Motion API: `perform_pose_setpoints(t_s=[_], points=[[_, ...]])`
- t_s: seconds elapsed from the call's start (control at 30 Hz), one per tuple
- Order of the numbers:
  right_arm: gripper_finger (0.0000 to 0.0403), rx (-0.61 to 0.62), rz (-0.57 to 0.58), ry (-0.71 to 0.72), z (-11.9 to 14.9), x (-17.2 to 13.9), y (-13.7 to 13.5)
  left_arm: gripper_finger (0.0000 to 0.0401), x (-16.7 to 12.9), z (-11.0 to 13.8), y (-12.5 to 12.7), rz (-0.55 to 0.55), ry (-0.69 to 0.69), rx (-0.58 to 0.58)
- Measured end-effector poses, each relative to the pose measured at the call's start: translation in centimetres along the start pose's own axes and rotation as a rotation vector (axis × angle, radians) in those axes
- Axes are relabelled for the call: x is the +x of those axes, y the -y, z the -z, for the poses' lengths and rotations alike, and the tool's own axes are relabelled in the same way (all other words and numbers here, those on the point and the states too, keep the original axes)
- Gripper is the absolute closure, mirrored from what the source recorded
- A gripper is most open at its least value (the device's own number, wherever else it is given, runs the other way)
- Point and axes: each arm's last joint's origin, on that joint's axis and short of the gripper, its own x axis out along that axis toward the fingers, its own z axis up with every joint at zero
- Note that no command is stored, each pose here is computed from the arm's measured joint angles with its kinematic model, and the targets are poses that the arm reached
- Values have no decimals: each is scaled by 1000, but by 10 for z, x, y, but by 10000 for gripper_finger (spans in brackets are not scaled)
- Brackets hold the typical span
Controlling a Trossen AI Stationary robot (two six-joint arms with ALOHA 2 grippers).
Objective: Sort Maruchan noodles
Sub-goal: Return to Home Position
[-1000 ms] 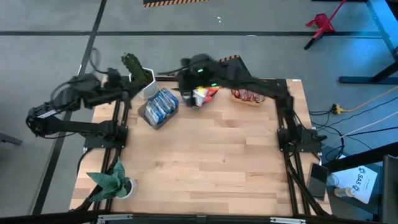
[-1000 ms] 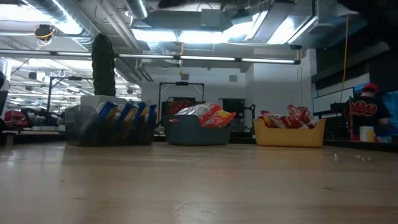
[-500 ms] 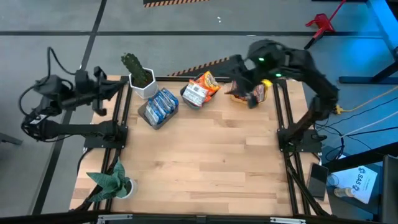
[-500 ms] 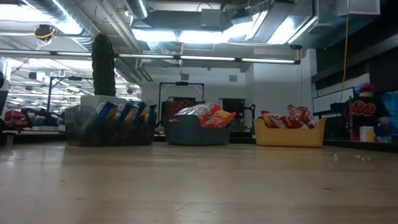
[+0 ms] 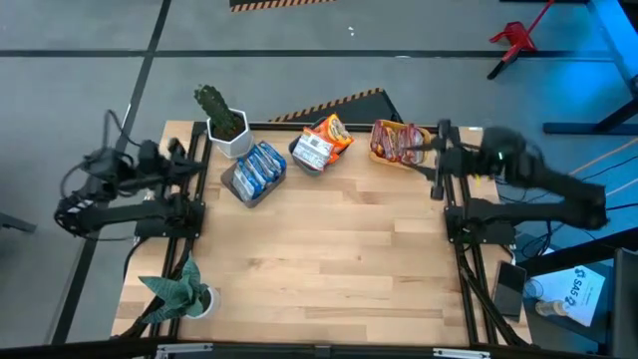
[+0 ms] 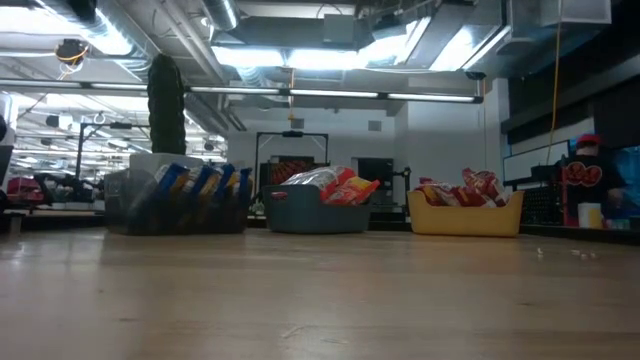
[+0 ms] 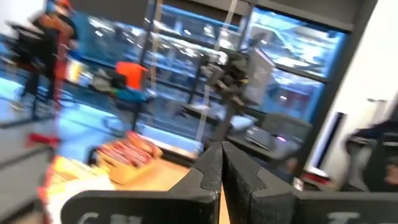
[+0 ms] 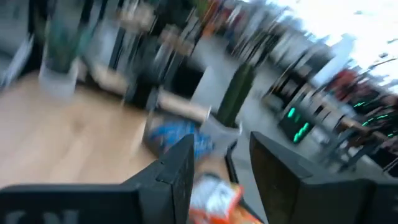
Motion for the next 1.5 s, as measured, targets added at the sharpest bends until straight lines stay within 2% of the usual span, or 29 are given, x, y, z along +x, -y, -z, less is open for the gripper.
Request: perform_pose_setpoints(t_s=[0.1, 0.2, 0.3, 0.4, 0.57, 0.67, 0.9, 1.1, 1.3, 1.5], points=[[263, 117, 91, 160, 49, -11, -27, 401, 7, 24, -6, 65, -23, -41], [263, 247, 142, 259, 98, -16, -53, 401, 15, 50, -13, 75, -78, -73], [263, 359, 153, 309, 142, -15, -76, 401, 21, 68, -19, 95, -102, -84], [263, 415, 146, 335, 173, -15, -92, 401, 27, 85, -23, 122, -132, -86], [263, 457, 156, 158, 188, -15, -98, 401, 36, 112, -32, 99, -163, -92], [263, 422, 163, 167, 187, -16, -98, 401, 39, 123, -36, 99, -151, -116], [263, 395, 154, 156, 187, -15, -99, 401, 46, 166, -49, 105, -164, -226], [263, 383, 156, 152, 188, -15, -99, 401, 46, 170, -50, 51, -189, -187], [263, 332, 152, 130, 189, -15, -99, 401, 46, 172, -53, -65, -166, -173], [263, 263, 156, 125, 189, -15, -99, 401, 46, 172, -53, -65, -167, -176]])
